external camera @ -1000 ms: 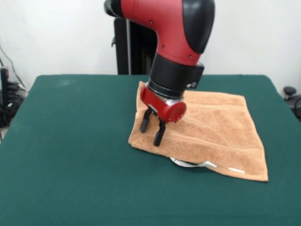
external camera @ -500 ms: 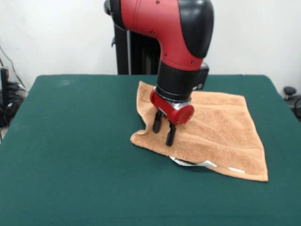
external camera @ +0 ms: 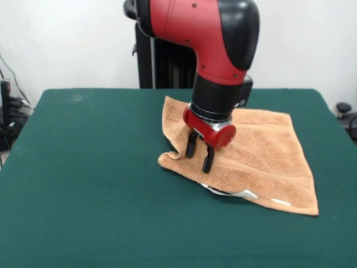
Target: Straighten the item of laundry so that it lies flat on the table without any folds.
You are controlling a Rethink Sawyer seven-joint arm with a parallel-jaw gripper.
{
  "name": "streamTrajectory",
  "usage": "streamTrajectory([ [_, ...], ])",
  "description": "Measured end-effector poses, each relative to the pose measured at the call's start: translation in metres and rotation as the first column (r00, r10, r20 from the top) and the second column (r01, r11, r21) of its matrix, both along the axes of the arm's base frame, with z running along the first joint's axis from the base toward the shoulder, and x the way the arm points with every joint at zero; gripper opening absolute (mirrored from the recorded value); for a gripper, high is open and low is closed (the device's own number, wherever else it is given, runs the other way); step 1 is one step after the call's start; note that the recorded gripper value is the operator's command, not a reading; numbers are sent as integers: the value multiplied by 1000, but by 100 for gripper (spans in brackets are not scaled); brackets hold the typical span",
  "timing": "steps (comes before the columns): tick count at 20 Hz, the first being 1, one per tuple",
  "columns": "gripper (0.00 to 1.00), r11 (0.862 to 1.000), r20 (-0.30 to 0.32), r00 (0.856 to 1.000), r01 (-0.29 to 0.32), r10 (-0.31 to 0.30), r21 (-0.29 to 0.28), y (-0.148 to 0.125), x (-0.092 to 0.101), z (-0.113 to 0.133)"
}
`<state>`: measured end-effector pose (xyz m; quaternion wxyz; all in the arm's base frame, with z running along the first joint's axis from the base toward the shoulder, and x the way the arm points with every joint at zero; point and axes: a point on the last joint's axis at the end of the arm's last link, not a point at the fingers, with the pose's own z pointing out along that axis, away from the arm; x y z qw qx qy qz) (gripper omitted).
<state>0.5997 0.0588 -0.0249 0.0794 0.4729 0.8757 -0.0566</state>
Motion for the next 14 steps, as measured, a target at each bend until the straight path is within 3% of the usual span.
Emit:
streamTrajectory([
  [5,100,999,4,1000,-26,26,-19,9,-3,-1],
  [9,100,995,17,997,-71,73,-69,18,-10,-7],
  [14,100,979,34,990,-128,135,-158,27,-22,-22],
])
